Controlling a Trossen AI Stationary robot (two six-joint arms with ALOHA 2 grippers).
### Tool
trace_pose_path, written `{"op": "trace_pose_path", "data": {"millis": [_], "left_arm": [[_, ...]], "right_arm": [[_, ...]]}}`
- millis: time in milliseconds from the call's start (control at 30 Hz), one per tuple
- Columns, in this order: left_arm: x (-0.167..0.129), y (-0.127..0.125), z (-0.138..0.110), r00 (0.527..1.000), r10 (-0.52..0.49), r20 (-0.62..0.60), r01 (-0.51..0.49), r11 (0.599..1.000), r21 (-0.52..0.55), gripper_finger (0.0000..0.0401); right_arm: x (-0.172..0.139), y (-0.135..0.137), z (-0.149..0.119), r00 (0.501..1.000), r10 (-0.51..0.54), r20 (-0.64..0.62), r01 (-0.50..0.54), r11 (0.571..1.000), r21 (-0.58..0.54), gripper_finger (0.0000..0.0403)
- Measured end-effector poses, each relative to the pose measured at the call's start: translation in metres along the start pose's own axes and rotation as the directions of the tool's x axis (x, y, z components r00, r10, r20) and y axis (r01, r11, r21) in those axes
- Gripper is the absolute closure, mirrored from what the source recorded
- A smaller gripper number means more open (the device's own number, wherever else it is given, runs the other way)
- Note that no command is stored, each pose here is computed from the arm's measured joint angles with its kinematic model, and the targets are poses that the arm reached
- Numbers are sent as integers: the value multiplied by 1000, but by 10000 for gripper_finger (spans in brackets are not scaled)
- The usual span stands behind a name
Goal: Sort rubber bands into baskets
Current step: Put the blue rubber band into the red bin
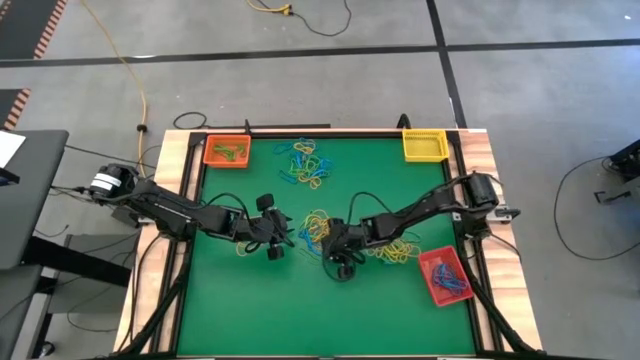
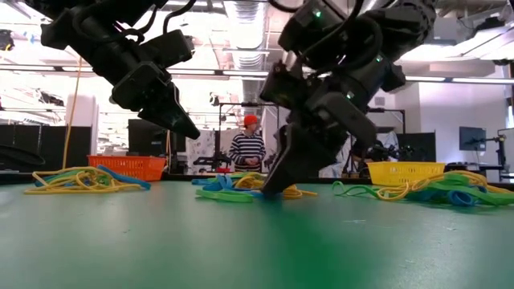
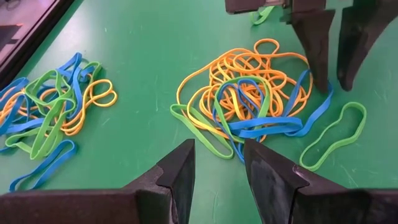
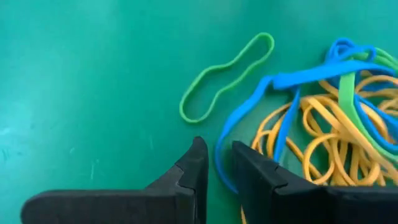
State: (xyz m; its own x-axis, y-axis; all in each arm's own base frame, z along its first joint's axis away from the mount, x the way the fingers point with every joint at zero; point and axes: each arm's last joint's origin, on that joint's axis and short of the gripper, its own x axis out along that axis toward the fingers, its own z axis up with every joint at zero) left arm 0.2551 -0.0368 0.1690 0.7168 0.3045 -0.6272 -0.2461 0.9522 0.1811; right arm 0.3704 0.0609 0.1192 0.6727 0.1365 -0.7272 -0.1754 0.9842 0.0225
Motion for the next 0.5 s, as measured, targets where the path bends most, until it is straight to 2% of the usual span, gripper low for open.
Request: {"op": "trace_pose_path", "data": {"millis": [233, 433, 500], "left_arm": [[0, 0, 0, 1000, 0, -2, 0, 1000, 0, 273], [0, 0, -1, 1000, 1, -4, -1, 1000, 1, 273], [0, 0, -1, 1000, 1, -5, -1, 1000, 1, 273]], "right_arm": [[7, -2, -5, 1000, 20, -18, -20, 1000, 12, 308], [6, -2, -5, 1000, 21, -23, -21, 1000, -2, 381], [6, -2, -5, 999, 21, -24, -21, 1000, -8, 389]]}}
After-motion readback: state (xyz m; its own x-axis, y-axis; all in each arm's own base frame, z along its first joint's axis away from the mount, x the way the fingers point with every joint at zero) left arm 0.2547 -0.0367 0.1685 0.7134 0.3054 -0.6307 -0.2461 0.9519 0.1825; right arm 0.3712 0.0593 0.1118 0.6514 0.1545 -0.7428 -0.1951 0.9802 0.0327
